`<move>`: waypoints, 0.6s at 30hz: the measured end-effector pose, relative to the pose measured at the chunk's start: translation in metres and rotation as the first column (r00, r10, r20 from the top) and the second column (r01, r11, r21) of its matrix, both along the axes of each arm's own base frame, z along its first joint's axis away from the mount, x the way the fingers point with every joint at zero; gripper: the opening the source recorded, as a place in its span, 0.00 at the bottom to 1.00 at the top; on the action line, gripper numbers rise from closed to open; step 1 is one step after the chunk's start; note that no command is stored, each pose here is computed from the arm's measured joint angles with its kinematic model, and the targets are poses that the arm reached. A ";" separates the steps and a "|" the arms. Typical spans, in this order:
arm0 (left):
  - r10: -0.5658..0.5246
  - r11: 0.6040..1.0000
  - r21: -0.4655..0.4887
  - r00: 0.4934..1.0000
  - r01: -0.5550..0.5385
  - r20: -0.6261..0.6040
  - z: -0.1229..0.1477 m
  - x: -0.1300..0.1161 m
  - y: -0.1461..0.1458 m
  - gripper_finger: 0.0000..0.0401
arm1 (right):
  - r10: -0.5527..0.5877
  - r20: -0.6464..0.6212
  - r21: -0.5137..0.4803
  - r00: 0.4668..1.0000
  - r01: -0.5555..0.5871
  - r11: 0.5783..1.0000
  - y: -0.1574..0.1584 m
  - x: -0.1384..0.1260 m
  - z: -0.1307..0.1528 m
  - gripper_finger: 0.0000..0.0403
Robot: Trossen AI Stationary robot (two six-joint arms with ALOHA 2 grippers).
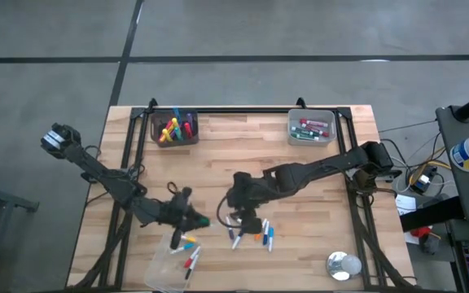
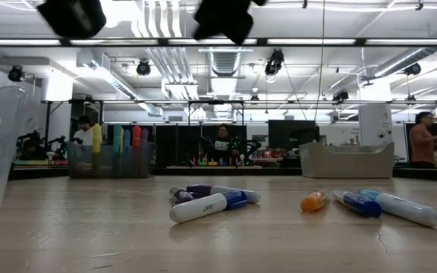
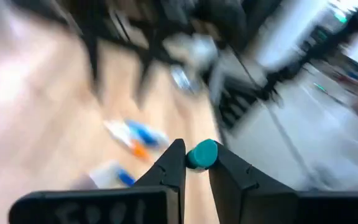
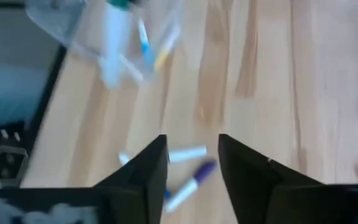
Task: Pick & Place Markers
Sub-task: Put the green and white highlighter pen into the transparent bin
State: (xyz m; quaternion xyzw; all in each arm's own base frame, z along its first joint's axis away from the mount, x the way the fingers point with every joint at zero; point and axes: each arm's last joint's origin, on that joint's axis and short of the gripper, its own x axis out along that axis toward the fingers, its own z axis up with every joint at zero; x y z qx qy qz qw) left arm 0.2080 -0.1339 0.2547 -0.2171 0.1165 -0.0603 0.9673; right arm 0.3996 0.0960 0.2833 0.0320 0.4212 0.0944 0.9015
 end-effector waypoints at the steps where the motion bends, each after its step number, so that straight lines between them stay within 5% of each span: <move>1: -0.055 0.998 -0.044 0.998 0.053 -0.042 -0.003 -0.001 -0.001 0.12 | -0.001 -0.032 -0.006 0.999 0.001 1.000 0.000 -0.002 -0.003 0.37; 6: -0.394 0.897 -0.310 0.889 0.316 -0.233 -0.013 -0.014 -0.015 0.12 | -0.012 -0.135 -0.020 0.991 0.010 1.000 -0.001 -0.010 -0.018 0.43; 11: -0.511 0.805 -0.537 0.756 0.253 -0.410 -0.022 -0.028 -0.024 0.12 | -0.008 -0.152 -0.028 0.988 0.004 1.000 -0.002 -0.013 -0.033 0.44; 18: -0.356 0.868 -0.497 0.692 -0.006 -0.628 -0.041 -0.036 -0.015 0.12 | -0.008 -0.186 -0.037 0.982 0.001 0.999 -0.003 -0.017 -0.046 0.42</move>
